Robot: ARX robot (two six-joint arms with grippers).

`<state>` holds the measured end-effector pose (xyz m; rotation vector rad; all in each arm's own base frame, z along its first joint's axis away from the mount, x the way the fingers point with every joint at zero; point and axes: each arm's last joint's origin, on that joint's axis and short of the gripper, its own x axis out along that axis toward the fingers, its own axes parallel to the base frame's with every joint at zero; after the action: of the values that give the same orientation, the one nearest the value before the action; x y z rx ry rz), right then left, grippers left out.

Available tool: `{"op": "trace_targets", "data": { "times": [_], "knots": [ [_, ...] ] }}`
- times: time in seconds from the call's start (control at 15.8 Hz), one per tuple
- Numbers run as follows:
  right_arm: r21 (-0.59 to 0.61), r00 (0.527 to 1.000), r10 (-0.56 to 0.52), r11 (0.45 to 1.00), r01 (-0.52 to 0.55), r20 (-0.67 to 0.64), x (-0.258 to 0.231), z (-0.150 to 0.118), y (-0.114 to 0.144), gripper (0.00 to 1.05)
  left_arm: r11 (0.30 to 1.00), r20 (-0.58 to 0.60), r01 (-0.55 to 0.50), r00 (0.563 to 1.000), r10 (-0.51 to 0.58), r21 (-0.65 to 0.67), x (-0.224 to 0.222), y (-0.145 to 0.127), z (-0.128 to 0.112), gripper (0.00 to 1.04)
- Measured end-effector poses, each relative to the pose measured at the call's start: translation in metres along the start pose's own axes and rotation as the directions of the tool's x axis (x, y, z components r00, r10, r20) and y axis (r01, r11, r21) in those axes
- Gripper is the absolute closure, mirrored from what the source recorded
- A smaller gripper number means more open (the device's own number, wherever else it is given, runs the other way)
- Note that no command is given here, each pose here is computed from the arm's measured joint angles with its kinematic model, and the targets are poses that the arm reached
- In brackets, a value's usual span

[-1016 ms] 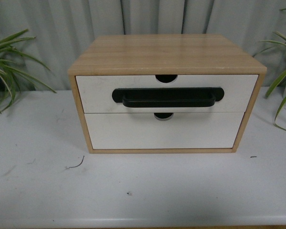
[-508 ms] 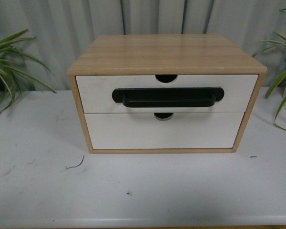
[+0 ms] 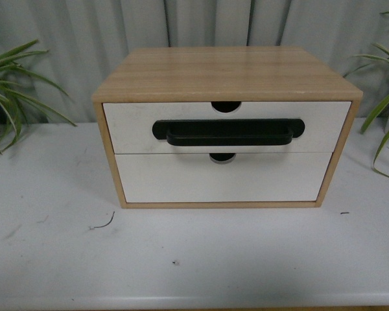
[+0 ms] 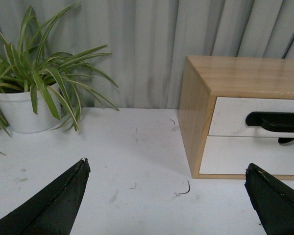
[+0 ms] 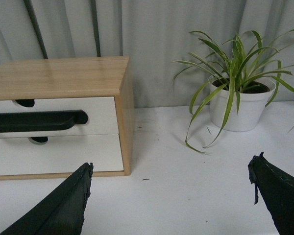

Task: Pull drawer

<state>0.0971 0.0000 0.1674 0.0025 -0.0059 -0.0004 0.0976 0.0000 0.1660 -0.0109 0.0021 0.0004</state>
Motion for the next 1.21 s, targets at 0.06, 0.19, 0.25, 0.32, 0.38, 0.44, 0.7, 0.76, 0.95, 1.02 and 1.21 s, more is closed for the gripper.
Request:
{"op": "trace_targets", "data": {
  "times": [0.06, 0.19, 0.25, 0.32, 0.38, 0.44, 0.7, 0.76, 0.95, 1.02, 1.21],
  "knots": [
    [0.000, 1.000, 0.000, 1.000, 0.000, 0.000, 0.000, 0.000, 0.000, 0.06, 1.000, 0.000, 0.000, 1.000, 0.000, 0.000, 0.000, 0.000, 0.000, 0.07],
    [0.113, 0.990, 0.077, 0.992, -0.064, -0.118, 0.009, -0.001, -0.002, 0.06, 0.983, -0.227, -0.166, 0.963, 0.146, -0.073, 0.003, -0.006, 0.002, 0.07],
    [0.125, 0.990, 0.096, 0.989, -0.084, -0.099, 0.016, 0.006, -0.001, 0.06, 0.964, -0.214, -0.233, 0.956, 0.203, -0.130, 0.010, -0.009, 0.009, 0.07],
    [0.120, 0.992, 0.114, 0.987, -0.107, -0.051, 0.027, 0.020, 0.001, 0.06, 0.944, -0.178, -0.282, 0.951, 0.251, -0.174, 0.018, -0.008, 0.016, 0.07],
    [0.111, 0.991, 0.129, 0.986, -0.125, -0.021, 0.043, 0.034, 0.003, 0.06, 0.938, -0.152, -0.278, 0.956, 0.250, -0.207, 0.031, -0.005, 0.025, 0.07],
    [0.097, 0.990, 0.141, 0.985, -0.141, 0.003, 0.068, 0.047, 0.006, 0.06, 0.941, -0.136, -0.254, 0.964, 0.228, -0.222, 0.051, -0.003, 0.034, 0.07],
    [0.028, 0.990, 0.132, 0.991, -0.131, -0.043, 0.175, 0.078, 0.018, 0.06, 0.967, -0.125, -0.128, 0.987, 0.102, -0.222, 0.133, -0.015, 0.065, 0.07],
    [0.001, 0.987, 0.146, 0.989, -0.146, -0.069, 0.198, 0.082, 0.023, 0.06, 0.971, -0.140, -0.108, 0.987, 0.080, -0.211, 0.152, -0.021, 0.070, 0.07],
    [-0.189, 0.951, 0.307, 0.933, -0.306, -0.024, 0.227, 0.099, 0.041, 0.06, 0.990, -0.117, 0.097, 0.987, -0.109, -0.106, 0.190, -0.051, 0.092, 0.07],
    [-0.297, 0.919, 0.393, 0.874, -0.385, -0.034, 0.228, 0.103, 0.043, 0.06, 0.981, -0.128, 0.188, 0.973, -0.194, -0.055, 0.196, -0.061, 0.098, 0.07],
    [-0.625, 0.805, 0.568, 0.568, -0.536, -0.173, 0.230, 0.099, 0.039, 0.06, 0.791, -0.314, 0.582, 0.799, -0.513, 0.187, 0.200, -0.104, 0.105, 0.07]
  ]
}}
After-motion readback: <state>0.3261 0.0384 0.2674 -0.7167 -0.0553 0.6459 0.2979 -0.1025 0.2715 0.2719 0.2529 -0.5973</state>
